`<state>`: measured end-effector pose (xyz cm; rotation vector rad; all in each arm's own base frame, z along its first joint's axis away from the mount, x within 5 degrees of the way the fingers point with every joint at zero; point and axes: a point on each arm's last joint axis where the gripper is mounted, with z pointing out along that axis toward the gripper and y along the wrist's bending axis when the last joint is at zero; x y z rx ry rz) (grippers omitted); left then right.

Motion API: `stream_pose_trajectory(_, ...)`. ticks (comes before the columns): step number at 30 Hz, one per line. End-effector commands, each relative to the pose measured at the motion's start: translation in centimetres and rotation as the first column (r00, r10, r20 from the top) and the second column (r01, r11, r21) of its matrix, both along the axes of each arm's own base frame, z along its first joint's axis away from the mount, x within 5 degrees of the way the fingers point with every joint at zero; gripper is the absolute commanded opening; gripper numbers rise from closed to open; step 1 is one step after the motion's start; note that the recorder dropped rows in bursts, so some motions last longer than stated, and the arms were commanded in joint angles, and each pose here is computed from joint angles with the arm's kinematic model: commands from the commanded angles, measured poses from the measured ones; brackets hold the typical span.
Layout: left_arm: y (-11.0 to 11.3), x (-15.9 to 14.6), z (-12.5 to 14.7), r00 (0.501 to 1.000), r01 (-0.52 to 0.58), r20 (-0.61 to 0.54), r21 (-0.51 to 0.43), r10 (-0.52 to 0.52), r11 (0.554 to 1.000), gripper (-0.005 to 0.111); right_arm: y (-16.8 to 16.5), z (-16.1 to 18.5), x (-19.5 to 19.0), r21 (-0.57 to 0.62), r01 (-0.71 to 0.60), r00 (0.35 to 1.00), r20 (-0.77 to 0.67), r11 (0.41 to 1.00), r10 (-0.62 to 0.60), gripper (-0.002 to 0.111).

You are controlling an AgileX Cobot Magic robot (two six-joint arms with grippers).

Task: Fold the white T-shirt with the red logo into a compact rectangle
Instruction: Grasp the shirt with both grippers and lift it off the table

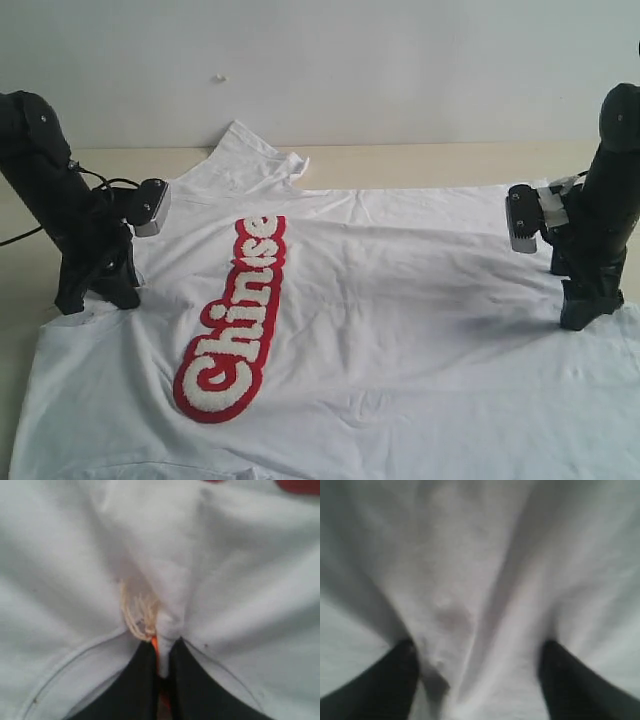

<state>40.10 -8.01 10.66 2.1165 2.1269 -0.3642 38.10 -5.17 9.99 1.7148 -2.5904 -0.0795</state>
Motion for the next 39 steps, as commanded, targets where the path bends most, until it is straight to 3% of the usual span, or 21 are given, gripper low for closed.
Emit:
stream_pose_trajectory(1,-1.2,-0.7,-1.9,0.998,0.04,-0.05,0.041,-0.038,0.998,0.0,0.3,-3.8,-1.1,0.034,0.012,0.994,-0.108,0.999,-0.008,0.002)
stream_pose_trajectory(3,-1.6,-0.6,-1.6,0.996,-0.072,-0.053,0.023,0.074,0.997,0.0,0.3,-3.7,-1.1,0.03,0.026,0.993,-0.113,0.999,-0.022,0.0)
stream_pose_trajectory(4,-1.9,-0.3,-1.0,0.985,-0.165,-0.05,-0.023,0.164,0.986,0.0,0.3,-3.1,-1.2,0.029,0.024,0.994,-0.111,0.999,-0.021,0.0)
stream_pose_trajectory(6,-1.7,0.0,1.1,0.971,-0.238,-0.031,-0.101,0.236,0.966,0.0,0.3,-1.2,-1.1,0.026,0.023,0.997,-0.079,0.999,-0.021,0.0)
stream_pose_trajectory(7,-1.5,0.0,2.1,0.975,-0.222,-0.003,-0.09,0.222,0.971,0.0,0.3,-0.3,-1.0,0.023,0.022,0.998,-0.054,0.999,-0.021,0.0)
stream_pose_trajectory(9,-0.3,-0.7,4.9,0.989,-0.131,0.066,0.026,0.129,0.991,0.0,0.3,2.7,-0.9,0.019,0.025,0.999,0.027,0.999,-0.026,0.0)
stream_pose_trajectory(17,2.5,-3.2,15.2,0.947,-0.173,0.29,0.1,0.138,0.98,0.0,1.3,10.4,-1.4,0.105,0.059,0.964,0.254,0.993,-0.084,0.0)
stream_pose_trajectory(22,3.8,-5.4,19.9,0.907,-0.219,0.378,0.052,0.184,0.974,0.0,1.6,15.4,-3.1,0.093,0.039,0.927,0.367,0.995,-0.071,0.0)
stream_pose_trajectory(27,3.8,-8.2,24.1,0.87,-0.225,0.443,-0.036,0.217,0.974,0.0,2.0,20.3,-5.7,0.084,0.025,0.883,0.466,0.996,-0.062,0.0)
stream_pose_trajectory(39,2.8,-15.7,30.4,0.816,-0.18,0.523,-0.175,0.246,0.968,0.0,3.7,26.9,-11.9,0.174,0.009,0.833,0.543,0.985,-0.104,0.0)
